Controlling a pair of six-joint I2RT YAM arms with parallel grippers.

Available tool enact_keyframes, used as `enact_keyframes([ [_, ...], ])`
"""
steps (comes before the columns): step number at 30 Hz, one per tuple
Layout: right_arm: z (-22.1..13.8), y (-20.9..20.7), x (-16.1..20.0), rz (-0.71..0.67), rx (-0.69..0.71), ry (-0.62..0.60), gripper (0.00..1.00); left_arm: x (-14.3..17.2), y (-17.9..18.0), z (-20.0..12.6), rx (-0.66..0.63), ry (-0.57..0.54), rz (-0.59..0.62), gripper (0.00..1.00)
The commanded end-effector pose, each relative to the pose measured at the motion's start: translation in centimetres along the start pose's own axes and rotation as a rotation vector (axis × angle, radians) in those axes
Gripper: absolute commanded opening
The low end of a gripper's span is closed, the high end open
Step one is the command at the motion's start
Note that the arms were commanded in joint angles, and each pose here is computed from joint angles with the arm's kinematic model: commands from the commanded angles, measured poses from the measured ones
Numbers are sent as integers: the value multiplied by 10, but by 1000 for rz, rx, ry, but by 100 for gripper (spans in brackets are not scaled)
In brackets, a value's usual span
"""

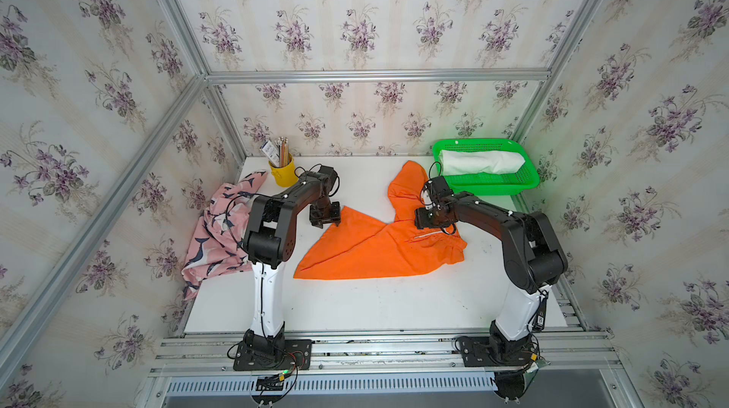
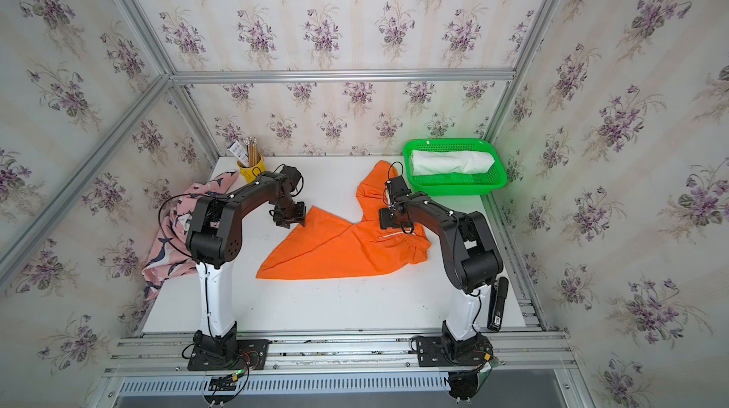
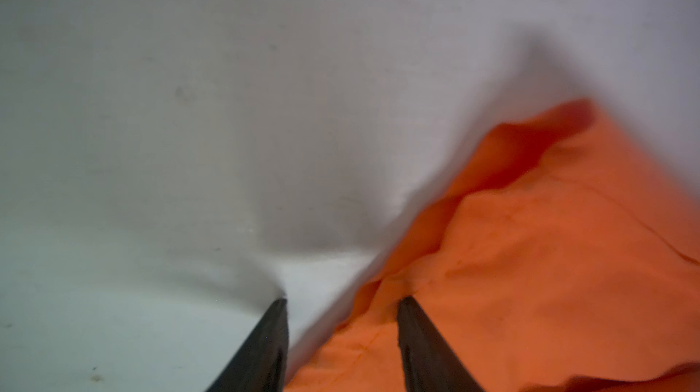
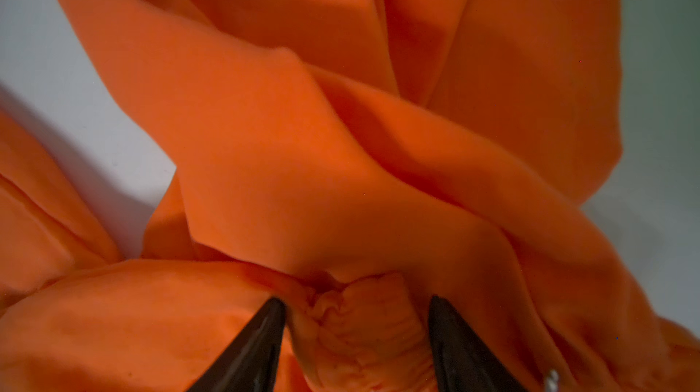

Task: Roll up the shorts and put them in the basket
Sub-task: Fold the shorts at the center of the board.

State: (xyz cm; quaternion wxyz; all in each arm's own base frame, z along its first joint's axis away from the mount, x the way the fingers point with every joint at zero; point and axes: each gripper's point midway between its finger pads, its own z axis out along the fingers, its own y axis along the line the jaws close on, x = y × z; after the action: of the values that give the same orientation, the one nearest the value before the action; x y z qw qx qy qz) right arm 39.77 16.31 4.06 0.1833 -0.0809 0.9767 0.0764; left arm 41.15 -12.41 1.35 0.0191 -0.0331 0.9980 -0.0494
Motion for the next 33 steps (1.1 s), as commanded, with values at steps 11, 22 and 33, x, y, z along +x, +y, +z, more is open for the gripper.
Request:
enact_keyframes([
  [11, -63, 47, -89, -32, -191, -197, 0, -54, 16, -18, 34, -98, -20, 0],
  [22, -248, 80, -147, -68, -318, -580, 0, -110, 82, -139, 78, -346, -208, 0],
  [33, -127, 87, -81, 2, -418, -271, 8, -67, 17, -119, 194, -282, -37, 57],
])
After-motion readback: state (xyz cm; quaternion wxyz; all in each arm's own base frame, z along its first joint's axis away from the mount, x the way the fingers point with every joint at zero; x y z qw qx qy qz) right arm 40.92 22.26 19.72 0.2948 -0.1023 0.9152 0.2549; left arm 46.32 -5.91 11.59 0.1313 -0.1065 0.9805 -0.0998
